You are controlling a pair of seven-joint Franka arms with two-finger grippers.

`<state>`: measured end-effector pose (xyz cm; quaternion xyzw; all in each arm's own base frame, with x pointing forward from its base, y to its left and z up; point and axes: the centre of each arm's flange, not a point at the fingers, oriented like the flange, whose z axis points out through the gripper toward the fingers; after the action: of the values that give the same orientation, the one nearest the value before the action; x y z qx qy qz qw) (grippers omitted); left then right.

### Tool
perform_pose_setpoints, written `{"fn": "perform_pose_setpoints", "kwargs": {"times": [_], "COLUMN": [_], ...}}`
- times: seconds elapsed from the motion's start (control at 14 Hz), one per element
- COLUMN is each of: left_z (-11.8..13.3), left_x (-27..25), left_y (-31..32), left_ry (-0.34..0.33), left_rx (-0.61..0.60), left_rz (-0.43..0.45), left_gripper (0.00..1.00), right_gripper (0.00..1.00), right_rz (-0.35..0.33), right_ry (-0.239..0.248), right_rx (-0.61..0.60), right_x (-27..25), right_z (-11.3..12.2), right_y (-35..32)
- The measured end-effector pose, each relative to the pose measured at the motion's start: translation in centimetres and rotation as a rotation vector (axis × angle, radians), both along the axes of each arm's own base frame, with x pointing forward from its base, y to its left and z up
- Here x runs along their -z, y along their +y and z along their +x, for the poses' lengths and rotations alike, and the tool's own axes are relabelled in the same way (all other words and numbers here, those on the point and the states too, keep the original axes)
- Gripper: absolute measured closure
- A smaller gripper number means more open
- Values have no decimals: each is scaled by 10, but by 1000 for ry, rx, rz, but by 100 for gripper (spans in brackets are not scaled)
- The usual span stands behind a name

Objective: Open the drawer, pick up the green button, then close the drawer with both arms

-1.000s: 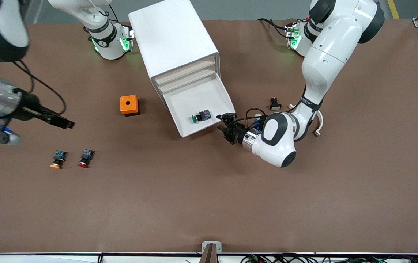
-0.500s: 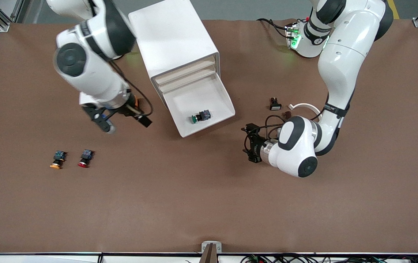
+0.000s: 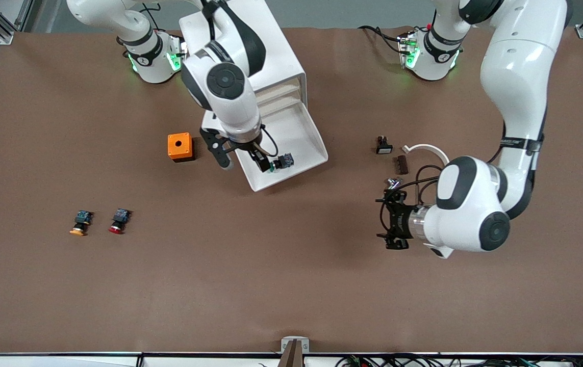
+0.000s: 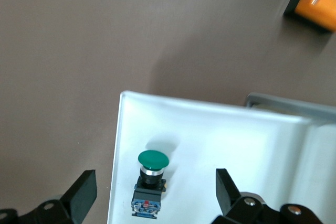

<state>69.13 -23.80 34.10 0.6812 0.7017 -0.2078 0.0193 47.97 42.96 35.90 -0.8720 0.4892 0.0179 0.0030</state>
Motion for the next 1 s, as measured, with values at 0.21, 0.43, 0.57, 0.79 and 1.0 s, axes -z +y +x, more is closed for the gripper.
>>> {"fn": "perform_pose_setpoints", "kwargs": {"times": [0.21,0.43,0.57,0.79,1.0], "left_z": [-6,-17,-24,-39,-60], "left_x": [-35,-33,-26,-18,4], "left_y": [-4,-17,-28,-54,-85], "left_ry": [-120,-142,-150,-166,-143], "left_rx": [209,426,560,745,859], "left_rz": [53,30,-1,-29,-11], "left_gripper": [0,0,0,0,0], "right_gripper": [0,0,0,0,0], "right_rz": [5,-8,-15,-27,-37], "right_ry": [-21,-26,-22,-15,-11], "right_rx": [55,83,94,100,102], "right_x": [40,58,63,74,89], "right_z": [-12,-22,-29,-37,-36], "right_y": [29,43,50,58,63]}}
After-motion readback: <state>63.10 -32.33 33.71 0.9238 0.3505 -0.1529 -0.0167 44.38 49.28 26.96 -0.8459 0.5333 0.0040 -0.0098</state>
